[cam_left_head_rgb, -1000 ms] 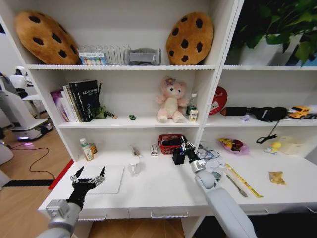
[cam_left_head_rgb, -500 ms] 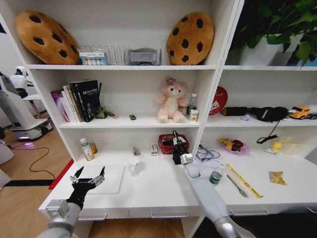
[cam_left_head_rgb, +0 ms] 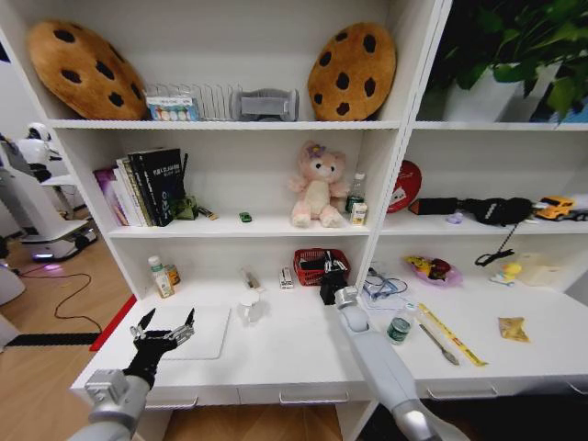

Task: Organize the objects on the table.

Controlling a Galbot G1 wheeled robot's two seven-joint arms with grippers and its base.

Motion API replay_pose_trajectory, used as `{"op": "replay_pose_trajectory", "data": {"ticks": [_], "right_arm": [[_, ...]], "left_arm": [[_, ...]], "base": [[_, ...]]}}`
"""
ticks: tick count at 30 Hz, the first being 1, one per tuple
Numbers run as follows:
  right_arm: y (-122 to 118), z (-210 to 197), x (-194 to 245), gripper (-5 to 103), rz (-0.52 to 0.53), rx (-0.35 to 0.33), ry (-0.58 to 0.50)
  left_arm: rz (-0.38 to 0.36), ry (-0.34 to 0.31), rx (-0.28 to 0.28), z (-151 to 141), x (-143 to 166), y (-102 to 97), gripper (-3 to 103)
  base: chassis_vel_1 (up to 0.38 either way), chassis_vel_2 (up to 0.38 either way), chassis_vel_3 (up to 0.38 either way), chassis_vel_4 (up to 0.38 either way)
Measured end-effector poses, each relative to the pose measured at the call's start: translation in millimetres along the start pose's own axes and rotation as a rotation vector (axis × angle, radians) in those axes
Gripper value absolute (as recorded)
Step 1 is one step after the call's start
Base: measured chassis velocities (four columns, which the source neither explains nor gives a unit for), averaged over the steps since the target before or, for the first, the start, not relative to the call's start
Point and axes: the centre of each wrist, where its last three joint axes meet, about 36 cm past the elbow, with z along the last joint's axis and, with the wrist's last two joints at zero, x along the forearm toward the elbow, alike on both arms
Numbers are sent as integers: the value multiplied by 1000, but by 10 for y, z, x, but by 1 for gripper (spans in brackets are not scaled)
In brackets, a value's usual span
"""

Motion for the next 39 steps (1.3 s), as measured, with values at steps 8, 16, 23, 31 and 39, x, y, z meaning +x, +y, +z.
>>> {"op": "replay_pose_trajectory", "data": {"ticks": [8, 16, 23, 31, 39], "right_arm": [[53, 98, 67, 9, 13, 31, 26], [62, 11, 84, 41, 41, 58, 12], [46, -322, 189, 68, 77, 40, -18], [-200, -1267, 897, 95, 167, -36, 176], [-157, -1749, 1774, 100, 202, 74, 274]], "left_arm": [[0, 0, 0, 0, 0, 0, 100], [0, 0, 0, 0, 0, 0, 100], [0, 0, 0, 0, 0, 0, 100], [0, 0, 0, 0, 0, 0, 100], [0, 0, 0, 0, 0, 0, 100]], "base": [[0, 0, 0, 0], [0, 0, 0, 0], [0, 0, 0, 0], [0, 0, 0, 0], [0, 0, 0, 0]]}}
